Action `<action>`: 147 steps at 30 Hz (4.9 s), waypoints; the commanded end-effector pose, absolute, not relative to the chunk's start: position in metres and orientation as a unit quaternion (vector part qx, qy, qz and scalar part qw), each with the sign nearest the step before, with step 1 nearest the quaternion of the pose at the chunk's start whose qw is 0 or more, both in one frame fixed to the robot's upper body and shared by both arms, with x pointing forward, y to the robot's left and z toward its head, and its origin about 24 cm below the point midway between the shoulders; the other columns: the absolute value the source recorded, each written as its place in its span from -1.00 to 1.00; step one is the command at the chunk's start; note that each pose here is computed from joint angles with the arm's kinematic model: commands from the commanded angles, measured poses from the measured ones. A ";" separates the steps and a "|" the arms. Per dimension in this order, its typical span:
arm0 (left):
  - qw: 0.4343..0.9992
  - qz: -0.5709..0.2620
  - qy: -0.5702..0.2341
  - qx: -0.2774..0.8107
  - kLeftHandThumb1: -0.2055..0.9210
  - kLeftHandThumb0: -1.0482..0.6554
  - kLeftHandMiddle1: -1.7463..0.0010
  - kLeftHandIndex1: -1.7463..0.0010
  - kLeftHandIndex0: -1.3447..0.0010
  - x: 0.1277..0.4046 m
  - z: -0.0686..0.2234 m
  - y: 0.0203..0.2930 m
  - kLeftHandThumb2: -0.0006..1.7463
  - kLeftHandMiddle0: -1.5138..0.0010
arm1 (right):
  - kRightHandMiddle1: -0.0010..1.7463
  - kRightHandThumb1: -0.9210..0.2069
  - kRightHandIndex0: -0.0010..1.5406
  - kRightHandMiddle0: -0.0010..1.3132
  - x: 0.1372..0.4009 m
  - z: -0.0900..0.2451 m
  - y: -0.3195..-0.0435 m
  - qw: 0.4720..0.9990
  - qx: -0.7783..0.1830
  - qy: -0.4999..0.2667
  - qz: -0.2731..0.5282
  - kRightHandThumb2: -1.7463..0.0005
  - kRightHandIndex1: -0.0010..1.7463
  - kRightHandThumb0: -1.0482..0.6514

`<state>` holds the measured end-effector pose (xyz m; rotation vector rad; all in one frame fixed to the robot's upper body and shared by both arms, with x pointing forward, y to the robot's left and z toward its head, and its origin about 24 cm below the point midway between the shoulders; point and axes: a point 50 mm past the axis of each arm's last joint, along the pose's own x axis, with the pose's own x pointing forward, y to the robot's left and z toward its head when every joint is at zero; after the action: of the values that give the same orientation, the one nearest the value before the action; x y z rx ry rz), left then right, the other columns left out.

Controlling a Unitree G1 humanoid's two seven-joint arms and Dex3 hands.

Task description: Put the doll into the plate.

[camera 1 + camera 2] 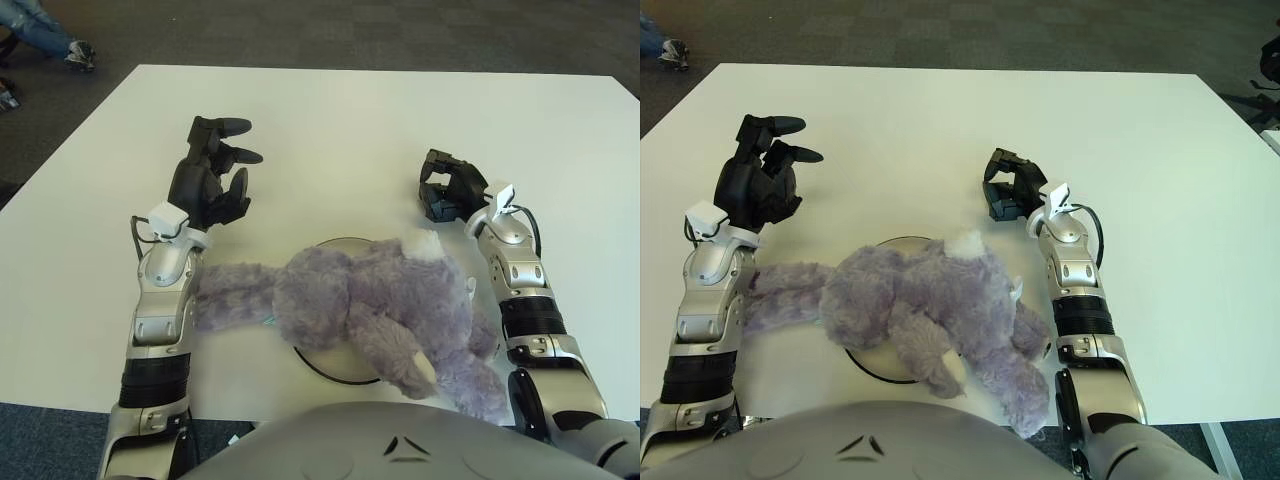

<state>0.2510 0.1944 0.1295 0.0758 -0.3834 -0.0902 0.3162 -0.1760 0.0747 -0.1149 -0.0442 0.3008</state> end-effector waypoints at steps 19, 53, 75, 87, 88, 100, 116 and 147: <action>0.987 -0.011 -0.151 -0.060 0.00 0.22 -1.00 -1.00 0.32 0.267 0.124 0.205 0.46 0.38 | 1.00 0.03 0.57 -0.09 0.318 0.076 -0.180 0.988 -0.058 -0.040 0.140 -0.48 1.00 -0.32; 0.983 0.026 -0.056 -0.171 -0.27 0.22 -1.00 -1.00 0.15 0.281 0.097 0.205 0.66 0.23 | 1.00 -0.01 0.55 -0.12 0.320 0.074 -0.184 0.997 -0.031 -0.033 0.061 -0.44 1.00 -0.31; 0.983 0.026 -0.023 -0.179 -0.39 0.22 -1.00 -1.00 0.07 0.291 0.081 0.211 0.75 0.16 | 1.00 0.02 0.58 -0.10 0.321 0.072 -0.190 0.999 -0.019 -0.038 0.022 -0.47 1.00 -0.32; 0.985 0.028 -0.015 -0.171 -0.41 0.22 -1.00 -1.00 0.06 0.292 0.075 0.213 0.77 0.15 | 1.00 0.03 0.58 -0.09 0.323 0.070 -0.191 0.999 -0.006 -0.036 0.011 -0.48 1.00 -0.33; 0.985 0.029 -0.014 -0.170 -0.41 0.22 -1.00 -1.00 0.06 0.292 0.075 0.213 0.77 0.15 | 1.00 0.03 0.59 -0.09 0.323 0.070 -0.191 0.999 -0.003 -0.035 0.010 -0.48 1.00 -0.33; 0.985 0.027 -0.010 -0.173 -0.43 0.22 -1.00 -1.00 0.05 0.293 0.072 0.213 0.78 0.14 | 1.00 0.03 0.61 -0.09 0.324 0.068 -0.194 0.999 0.034 -0.032 -0.017 -0.48 1.00 -0.32; 0.985 0.021 -0.010 -0.173 -0.44 0.22 -1.00 -1.00 0.04 0.293 0.069 0.214 0.79 0.14 | 1.00 0.04 0.62 -0.08 0.325 0.067 -0.196 0.995 0.071 -0.027 -0.064 -0.49 1.00 -0.33; 0.986 0.077 -0.042 -0.140 -0.39 0.22 -1.00 -1.00 0.07 0.292 0.065 0.212 0.75 0.16 | 1.00 0.09 0.63 -0.05 0.326 0.064 -0.198 0.995 0.061 -0.022 -0.074 -0.52 1.00 -0.34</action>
<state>0.2911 0.2122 0.0645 -0.3040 -0.0550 0.1103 0.3224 -0.1973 0.0597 0.1138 -0.0365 -0.1425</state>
